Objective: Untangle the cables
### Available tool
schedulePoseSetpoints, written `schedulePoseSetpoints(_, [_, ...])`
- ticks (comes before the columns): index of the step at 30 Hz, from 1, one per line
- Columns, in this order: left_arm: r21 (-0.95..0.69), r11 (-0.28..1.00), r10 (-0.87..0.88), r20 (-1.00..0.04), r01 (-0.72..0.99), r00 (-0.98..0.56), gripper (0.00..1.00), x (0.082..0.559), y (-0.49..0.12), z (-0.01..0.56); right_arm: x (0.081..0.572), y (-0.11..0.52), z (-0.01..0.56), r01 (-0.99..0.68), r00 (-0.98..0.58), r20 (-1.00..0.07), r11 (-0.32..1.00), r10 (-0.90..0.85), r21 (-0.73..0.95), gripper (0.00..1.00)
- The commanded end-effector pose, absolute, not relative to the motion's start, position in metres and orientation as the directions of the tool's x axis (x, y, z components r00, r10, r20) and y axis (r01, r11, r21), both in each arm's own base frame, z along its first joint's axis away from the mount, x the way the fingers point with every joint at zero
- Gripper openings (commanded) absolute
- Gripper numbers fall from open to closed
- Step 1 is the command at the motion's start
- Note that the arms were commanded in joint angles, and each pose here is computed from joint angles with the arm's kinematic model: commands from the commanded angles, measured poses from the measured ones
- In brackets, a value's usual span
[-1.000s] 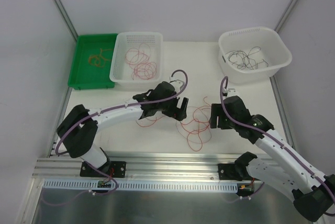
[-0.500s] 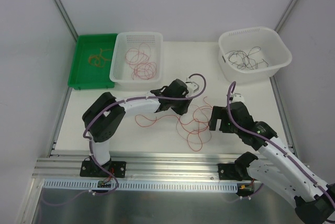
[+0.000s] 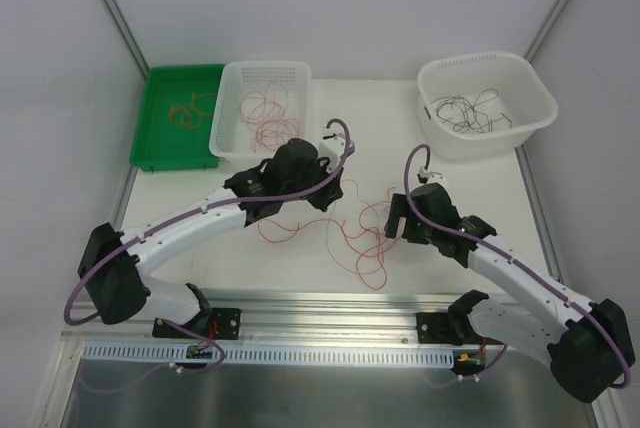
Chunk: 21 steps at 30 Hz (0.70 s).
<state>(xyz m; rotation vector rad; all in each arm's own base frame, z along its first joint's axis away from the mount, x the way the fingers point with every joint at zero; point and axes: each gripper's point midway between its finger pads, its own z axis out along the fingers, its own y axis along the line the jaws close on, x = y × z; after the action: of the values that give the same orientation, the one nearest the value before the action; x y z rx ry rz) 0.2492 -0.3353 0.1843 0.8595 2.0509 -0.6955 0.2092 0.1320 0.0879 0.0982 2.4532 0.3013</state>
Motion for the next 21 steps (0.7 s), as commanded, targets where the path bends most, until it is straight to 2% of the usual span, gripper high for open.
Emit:
schedulePoseSetpoints(1, [-0.153, 0.661, 0.33, -0.82, 0.734, -0.468, 0.0, 0.236, -0.307, 0.218, 0.235, 0.144, 0.094, 0.021, -0.749, -0.629, 0.956, 0.208, 0.291, 0.95])
schedulePoseSetpoints(3, [-0.157, 0.664, 0.335, -0.811, 0.731, -0.479, 0.0, 0.228, -0.297, 0.235, 0.241, 0.146, 0.084, 0.032, -0.759, -0.617, 0.958, 0.209, 0.285, 0.92])
schedulePoseSetpoints(6, [-0.195, 0.64, 0.292, -0.833, 0.743, -0.47, 0.0, 0.215, -0.293, 0.27, 0.251, 0.149, 0.069, 0.051, -0.777, -0.592, 0.959, 0.213, 0.278, 0.82])
schedulePoseSetpoints(7, [-0.211, 0.626, 0.282, -0.836, 0.75, -0.471, 0.0, 0.207, -0.289, 0.28, 0.253, 0.149, 0.066, 0.061, -0.781, -0.586, 0.959, 0.218, 0.277, 0.76])
schedulePoseSetpoints(12, [-0.226, 0.635, 0.216, -0.866, 0.739, -0.451, 0.0, 0.197, -0.271, 0.329, 0.258, 0.148, 0.04, 0.1, -0.81, -0.541, 0.962, 0.227, 0.253, 0.64])
schedulePoseSetpoints(17, [-0.194, 0.709, 0.204, -0.864, 0.678, -0.46, 0.0, 0.2, -0.236, 0.362, 0.25, 0.134, 0.034, 0.124, -0.818, -0.531, 0.969, 0.222, 0.214, 0.43])
schedulePoseSetpoints(19, [-0.198, 0.708, 0.147, -0.897, 0.678, -0.416, 0.0, 0.202, -0.225, 0.401, 0.247, 0.125, 0.034, 0.141, -0.813, -0.539, 0.973, 0.22, 0.184, 0.33])
schedulePoseSetpoints(21, [-0.205, 0.685, 0.098, -0.924, 0.699, -0.368, 0.0, 0.196, -0.215, 0.436, 0.243, 0.116, 0.034, 0.152, -0.812, -0.544, 0.976, 0.212, 0.153, 0.27])
